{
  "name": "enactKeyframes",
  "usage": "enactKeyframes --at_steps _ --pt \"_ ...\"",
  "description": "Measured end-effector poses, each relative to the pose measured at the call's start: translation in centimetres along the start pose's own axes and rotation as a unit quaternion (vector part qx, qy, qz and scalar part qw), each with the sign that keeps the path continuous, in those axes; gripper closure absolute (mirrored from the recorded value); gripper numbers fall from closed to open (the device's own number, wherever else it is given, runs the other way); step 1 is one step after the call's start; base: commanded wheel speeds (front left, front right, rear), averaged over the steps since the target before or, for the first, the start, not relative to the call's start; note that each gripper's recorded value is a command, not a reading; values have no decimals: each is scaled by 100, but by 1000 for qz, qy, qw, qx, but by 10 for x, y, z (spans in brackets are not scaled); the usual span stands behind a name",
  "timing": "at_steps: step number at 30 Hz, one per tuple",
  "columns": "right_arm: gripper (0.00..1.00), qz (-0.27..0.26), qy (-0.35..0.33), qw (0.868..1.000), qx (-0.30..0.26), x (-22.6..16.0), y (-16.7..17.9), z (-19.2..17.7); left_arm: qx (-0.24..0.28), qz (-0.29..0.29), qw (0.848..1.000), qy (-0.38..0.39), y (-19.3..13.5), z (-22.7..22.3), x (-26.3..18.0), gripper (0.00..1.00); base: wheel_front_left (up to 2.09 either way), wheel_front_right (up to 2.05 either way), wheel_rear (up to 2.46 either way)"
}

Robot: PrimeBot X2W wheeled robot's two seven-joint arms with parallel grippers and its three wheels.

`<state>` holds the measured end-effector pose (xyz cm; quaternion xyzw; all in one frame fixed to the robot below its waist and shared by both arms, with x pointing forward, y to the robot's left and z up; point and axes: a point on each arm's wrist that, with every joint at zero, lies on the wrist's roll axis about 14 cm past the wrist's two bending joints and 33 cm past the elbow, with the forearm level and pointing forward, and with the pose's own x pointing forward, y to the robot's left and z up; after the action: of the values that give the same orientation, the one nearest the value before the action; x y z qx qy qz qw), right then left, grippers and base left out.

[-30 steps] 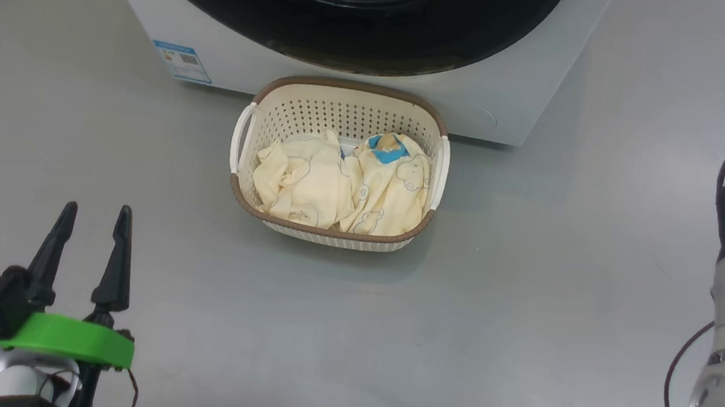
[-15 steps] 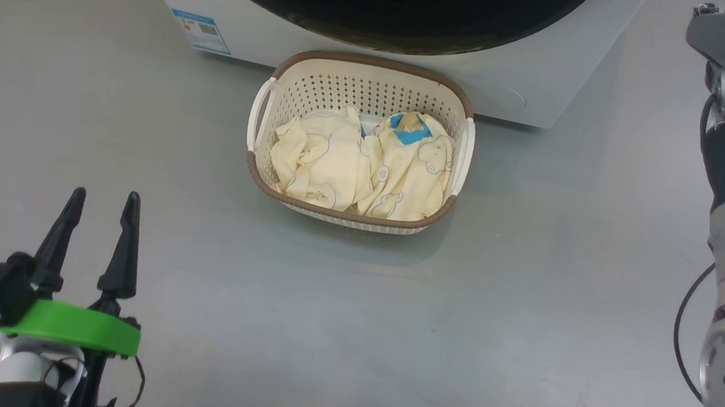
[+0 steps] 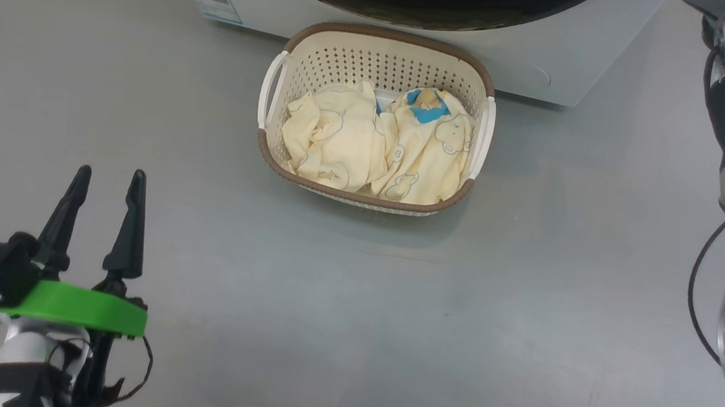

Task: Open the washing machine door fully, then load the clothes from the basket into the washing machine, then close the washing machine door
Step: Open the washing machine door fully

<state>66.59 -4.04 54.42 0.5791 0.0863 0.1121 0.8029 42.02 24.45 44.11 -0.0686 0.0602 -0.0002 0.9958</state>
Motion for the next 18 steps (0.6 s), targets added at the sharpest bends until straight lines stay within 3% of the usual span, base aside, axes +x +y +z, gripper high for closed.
enactKeyframes --at_steps 18 --pt "100 -21 33 999 12 22 -10 -21 -11 16 1000 11 7 -9 2 0 0 0 0"
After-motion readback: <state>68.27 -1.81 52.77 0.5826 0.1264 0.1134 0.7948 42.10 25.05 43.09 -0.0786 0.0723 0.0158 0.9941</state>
